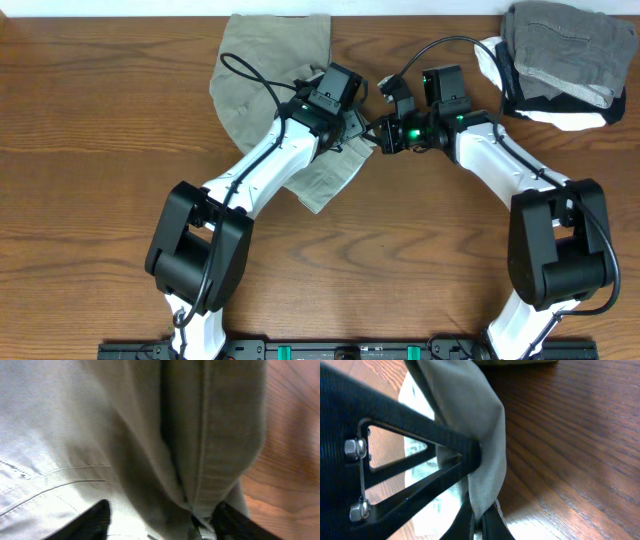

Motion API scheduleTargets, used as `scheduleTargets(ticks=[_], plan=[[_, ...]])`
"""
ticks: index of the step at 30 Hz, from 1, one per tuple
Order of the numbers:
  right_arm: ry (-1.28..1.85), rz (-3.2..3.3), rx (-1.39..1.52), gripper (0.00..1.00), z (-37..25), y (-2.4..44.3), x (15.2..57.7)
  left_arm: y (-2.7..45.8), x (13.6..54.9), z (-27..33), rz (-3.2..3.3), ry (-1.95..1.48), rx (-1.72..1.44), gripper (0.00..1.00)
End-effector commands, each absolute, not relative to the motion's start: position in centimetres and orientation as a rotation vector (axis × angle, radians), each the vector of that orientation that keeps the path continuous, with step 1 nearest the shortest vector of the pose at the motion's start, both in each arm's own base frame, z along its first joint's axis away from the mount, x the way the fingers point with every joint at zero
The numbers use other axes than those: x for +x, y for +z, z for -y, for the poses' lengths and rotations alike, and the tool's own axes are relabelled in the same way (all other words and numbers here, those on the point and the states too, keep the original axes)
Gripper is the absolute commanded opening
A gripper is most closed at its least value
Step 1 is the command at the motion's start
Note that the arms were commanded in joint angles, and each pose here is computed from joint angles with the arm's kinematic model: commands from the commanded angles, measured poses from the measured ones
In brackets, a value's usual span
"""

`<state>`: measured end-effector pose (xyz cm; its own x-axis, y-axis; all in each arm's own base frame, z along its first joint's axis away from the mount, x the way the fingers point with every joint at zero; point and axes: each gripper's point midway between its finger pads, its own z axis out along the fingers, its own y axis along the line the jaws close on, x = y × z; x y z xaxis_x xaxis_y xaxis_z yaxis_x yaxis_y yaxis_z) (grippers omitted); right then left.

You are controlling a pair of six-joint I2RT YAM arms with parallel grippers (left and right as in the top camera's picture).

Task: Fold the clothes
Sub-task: 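Grasp the shorts' leg with the right gripper beside the left gripper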

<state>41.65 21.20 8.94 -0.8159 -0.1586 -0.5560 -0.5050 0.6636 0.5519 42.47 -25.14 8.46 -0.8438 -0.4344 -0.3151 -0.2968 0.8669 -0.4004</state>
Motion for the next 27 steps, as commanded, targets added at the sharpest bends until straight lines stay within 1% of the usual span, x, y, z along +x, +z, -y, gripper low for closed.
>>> scheduleTargets(ticks=[1,5,13,27], plan=[[1.02,-2.375,-0.492,0.01,-20.5,10.2,42.6,7.7,42.5,24.4,-2.643,-0.433,-0.574,0.55],[1.017,-2.371,-0.493,0.01,-20.4,10.2,42.7,7.9,42.5,24.4,-2.643,-0.434,-0.573,0.55],[1.008,-2.348,-0.502,0.01,-20.5,10.5,43.1,10.2,41.8,25.0,-2.651,-0.5,-0.454,0.55],[1.01,-2.332,-0.502,0.01,-20.5,10.8,43.3,8.9,39.7,26.6,-2.726,-0.488,-0.4,0.54]])
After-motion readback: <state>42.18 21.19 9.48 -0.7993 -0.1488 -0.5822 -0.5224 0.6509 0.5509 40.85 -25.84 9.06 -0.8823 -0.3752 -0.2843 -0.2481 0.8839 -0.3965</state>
